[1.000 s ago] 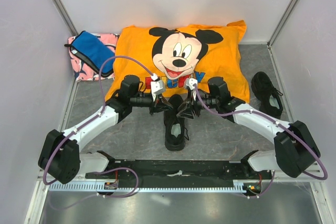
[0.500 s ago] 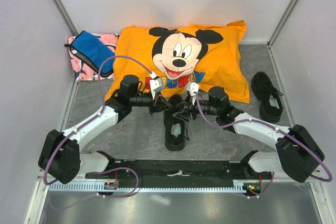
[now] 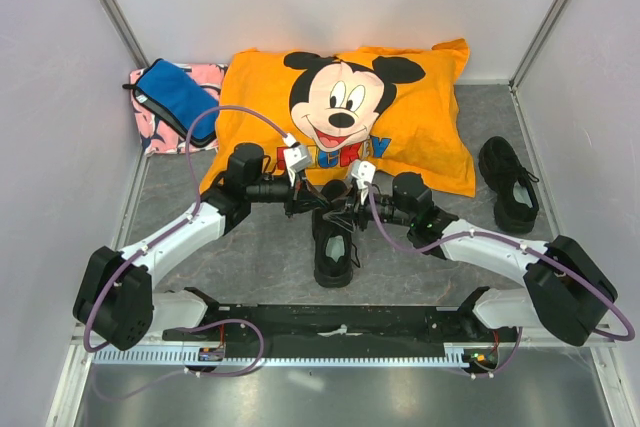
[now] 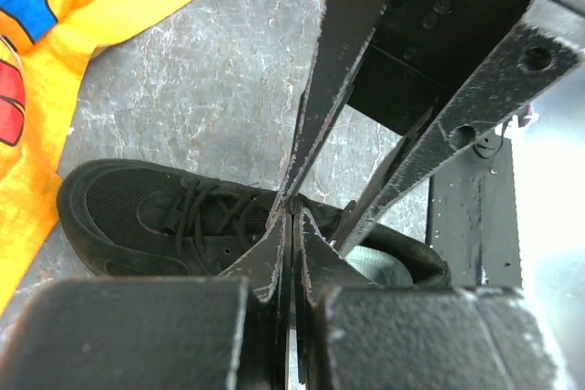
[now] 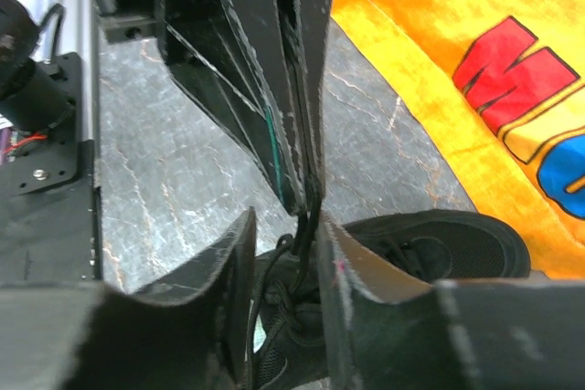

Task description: Tie the shoes

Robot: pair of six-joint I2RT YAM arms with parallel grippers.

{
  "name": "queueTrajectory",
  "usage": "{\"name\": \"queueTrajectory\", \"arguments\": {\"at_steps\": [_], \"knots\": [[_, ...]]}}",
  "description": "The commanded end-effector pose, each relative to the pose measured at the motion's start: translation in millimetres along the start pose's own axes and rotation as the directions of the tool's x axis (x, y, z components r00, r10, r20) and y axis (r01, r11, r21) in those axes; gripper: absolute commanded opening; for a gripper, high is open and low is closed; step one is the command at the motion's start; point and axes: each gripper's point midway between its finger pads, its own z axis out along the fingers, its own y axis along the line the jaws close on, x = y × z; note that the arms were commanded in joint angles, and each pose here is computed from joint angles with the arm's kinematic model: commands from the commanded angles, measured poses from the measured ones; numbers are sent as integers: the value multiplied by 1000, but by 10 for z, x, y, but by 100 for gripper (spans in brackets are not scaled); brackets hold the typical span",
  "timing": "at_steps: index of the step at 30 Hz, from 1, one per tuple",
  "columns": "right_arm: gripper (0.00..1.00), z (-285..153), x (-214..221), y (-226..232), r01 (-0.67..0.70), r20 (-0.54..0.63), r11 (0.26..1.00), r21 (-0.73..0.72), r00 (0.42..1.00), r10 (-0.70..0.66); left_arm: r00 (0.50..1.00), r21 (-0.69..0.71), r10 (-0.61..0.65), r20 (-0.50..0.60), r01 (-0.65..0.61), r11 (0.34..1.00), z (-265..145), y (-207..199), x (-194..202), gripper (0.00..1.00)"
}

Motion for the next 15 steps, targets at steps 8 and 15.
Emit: {"name": "queueTrajectory", "arguments": {"at_steps": [8,15], "knots": [[0,26,20,-88,57,17,997,60,998,-58,997,-4,-70,29,70,998,-15,-14,-48,3],[0,18,9,-3,94,20,996,10,995,-94,997,-32,80,20,-79,996,-289,19,-114,53]]}}
